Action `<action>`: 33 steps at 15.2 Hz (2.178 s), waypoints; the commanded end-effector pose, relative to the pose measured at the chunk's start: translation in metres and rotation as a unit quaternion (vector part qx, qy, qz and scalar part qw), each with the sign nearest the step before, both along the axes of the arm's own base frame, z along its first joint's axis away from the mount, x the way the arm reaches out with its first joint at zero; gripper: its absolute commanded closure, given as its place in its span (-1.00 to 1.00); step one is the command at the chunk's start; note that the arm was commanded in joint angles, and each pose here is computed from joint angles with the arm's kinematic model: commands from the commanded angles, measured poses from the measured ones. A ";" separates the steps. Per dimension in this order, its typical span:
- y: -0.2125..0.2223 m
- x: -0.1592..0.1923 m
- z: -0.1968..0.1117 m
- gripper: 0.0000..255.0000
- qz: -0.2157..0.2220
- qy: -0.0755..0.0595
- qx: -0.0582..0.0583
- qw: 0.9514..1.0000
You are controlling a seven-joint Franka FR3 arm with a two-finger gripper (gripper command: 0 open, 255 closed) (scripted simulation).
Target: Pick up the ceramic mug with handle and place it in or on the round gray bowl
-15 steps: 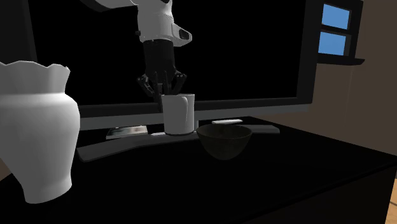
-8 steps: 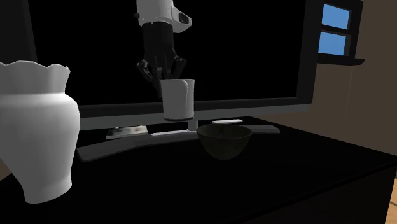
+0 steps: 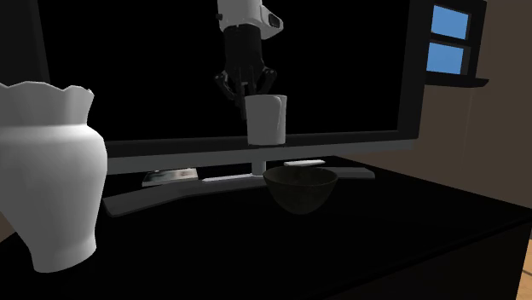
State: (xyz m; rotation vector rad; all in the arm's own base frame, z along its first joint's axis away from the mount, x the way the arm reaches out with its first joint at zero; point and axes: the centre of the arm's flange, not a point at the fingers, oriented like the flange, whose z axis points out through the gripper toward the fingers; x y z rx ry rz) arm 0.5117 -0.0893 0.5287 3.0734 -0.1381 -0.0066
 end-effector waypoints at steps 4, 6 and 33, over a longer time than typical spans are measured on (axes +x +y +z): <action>-0.054 0.036 0.009 1.00 0.001 0.000 0.000 1.000; -0.075 0.052 0.012 1.00 0.001 0.000 0.000 1.000; -0.088 0.061 -0.079 -1.00 0.001 0.000 0.000 1.000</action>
